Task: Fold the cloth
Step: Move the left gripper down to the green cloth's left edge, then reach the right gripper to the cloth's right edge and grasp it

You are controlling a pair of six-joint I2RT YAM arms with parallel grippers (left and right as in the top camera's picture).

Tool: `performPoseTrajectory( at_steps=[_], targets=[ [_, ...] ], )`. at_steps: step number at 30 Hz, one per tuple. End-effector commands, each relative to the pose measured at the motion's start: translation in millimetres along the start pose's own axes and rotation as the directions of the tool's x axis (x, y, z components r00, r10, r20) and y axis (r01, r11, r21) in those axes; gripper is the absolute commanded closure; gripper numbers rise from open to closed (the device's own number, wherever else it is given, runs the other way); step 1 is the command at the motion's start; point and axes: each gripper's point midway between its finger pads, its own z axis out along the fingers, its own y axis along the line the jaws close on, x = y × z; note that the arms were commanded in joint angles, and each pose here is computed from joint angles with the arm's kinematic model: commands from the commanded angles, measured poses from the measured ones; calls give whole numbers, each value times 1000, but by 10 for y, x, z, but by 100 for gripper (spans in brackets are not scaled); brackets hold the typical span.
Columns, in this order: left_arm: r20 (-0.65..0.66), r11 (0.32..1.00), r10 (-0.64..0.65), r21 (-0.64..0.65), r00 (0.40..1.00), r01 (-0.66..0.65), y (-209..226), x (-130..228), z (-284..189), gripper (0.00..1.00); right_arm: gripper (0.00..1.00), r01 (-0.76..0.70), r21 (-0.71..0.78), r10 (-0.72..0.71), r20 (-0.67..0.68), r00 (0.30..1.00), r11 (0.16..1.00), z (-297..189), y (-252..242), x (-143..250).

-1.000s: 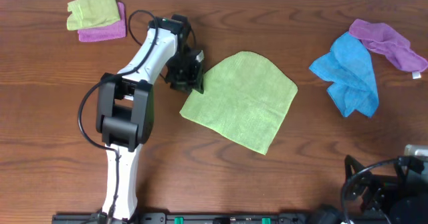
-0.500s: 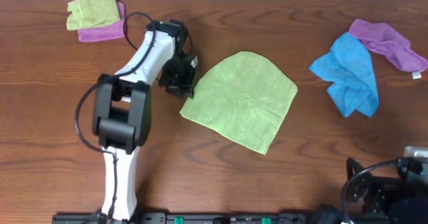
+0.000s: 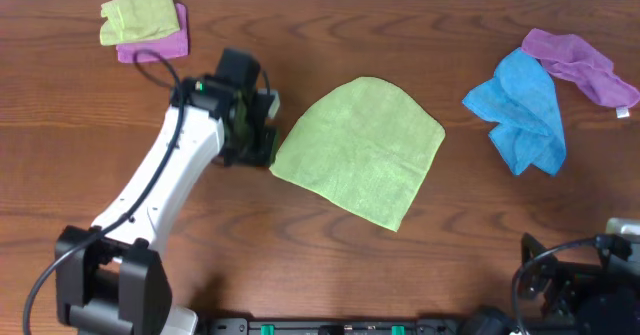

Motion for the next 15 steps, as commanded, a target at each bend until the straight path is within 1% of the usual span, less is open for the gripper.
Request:
performPoseTrajectory(
  at_steps=[1, 3, 5, 9, 11, 13, 15],
  targets=[
    [-20, 997, -49, 63, 999, 50, -63, 142, 135, 62, 1, 44, 15, -44, -6, 999, 999, 154, 79, 83],
    [-19, 995, -66, 77, 998, 68, -74, 156, 222, 62, 1, 64, 17, -63, -32, 997, 998, 296, 170, 202],
    [-11, 995, -51, 82, 999, 51, -99, 157, 285, 62, 1, 85, 16, -84, -68, 994, 996, 459, 272, 358],
    [12, 999, -6, 51, 1000, 6, -157, 122, 325, 62, 1, 124, -66, -132, -125, 983, 990, 735, 615, 592],
    [31, 1000, 10, 19, 999, -11, -178, 88, 346, 62, 1, 137, -85, -148, -138, 979, 987, 871, 757, 628],
    [47, 1000, 21, -4, 999, -21, -201, 56, 362, 59, 1, 124, -71, -134, -164, 977, 990, 1007, 823, 632],
    [58, 999, 42, -17, 997, -41, -235, 32, 383, 59, 1, 139, -74, -152, -225, 962, 988, 1223, 902, 627]
  ],
)
